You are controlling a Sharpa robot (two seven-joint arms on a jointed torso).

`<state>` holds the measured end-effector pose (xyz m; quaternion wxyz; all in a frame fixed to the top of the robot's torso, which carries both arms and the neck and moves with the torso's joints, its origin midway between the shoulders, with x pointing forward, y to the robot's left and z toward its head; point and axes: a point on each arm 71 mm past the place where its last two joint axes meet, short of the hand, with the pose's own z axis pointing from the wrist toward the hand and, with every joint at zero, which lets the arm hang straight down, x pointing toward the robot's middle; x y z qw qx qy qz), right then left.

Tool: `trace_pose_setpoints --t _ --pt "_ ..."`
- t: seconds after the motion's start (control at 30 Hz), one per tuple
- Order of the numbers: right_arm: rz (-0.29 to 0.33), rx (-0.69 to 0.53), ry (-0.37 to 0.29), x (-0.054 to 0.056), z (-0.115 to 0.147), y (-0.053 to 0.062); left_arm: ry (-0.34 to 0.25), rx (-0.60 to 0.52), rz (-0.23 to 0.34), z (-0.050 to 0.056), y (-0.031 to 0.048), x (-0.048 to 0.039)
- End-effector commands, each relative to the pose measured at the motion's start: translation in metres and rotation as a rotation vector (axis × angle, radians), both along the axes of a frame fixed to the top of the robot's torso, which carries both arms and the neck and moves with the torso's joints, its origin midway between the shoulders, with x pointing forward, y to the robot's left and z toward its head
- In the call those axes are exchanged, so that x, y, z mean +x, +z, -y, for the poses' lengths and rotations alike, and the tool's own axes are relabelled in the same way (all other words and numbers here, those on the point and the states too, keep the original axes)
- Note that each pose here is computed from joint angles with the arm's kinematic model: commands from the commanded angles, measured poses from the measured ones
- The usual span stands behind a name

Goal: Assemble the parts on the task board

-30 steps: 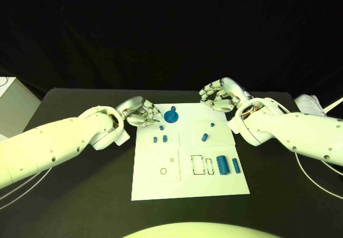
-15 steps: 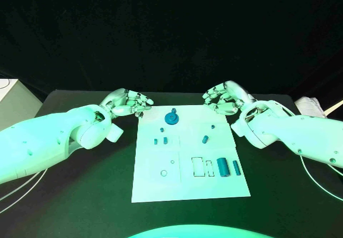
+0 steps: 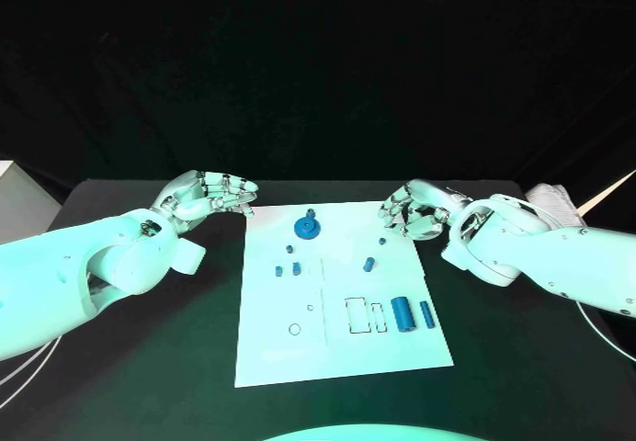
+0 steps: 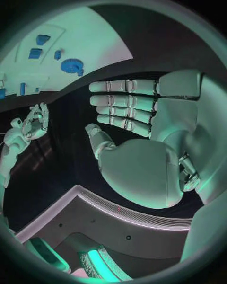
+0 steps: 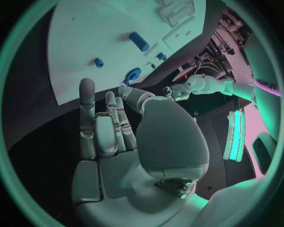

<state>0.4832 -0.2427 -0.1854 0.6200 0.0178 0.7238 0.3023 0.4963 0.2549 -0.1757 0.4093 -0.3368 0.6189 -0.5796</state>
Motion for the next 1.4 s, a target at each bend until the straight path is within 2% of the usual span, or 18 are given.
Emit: trace_pose_setpoints --t 0.03,0.17,0.4,0.8,1.4 --pt "0.002 -0.268 0.033 -0.003 -0.001 -0.01 -0.033 -0.077 0.014 0.004 0.0041 -0.005" --pt "0.038 -0.338 0.023 -0.003 -0.002 -0.013 -0.041 -0.081 0.016 0.006 0.0048 -0.0084" --pt "0.097 -0.357 0.012 -0.002 -0.009 -0.013 -0.035 -0.074 0.013 0.006 0.0047 -0.0099" --pt "0.073 -0.38 0.031 0.0 -0.023 -0.026 -0.03 -0.07 0.01 0.007 0.0045 -0.01" --pt "0.045 -0.386 0.049 0.002 -0.031 -0.038 -0.047 -0.068 -0.009 0.009 0.0032 -0.0099"
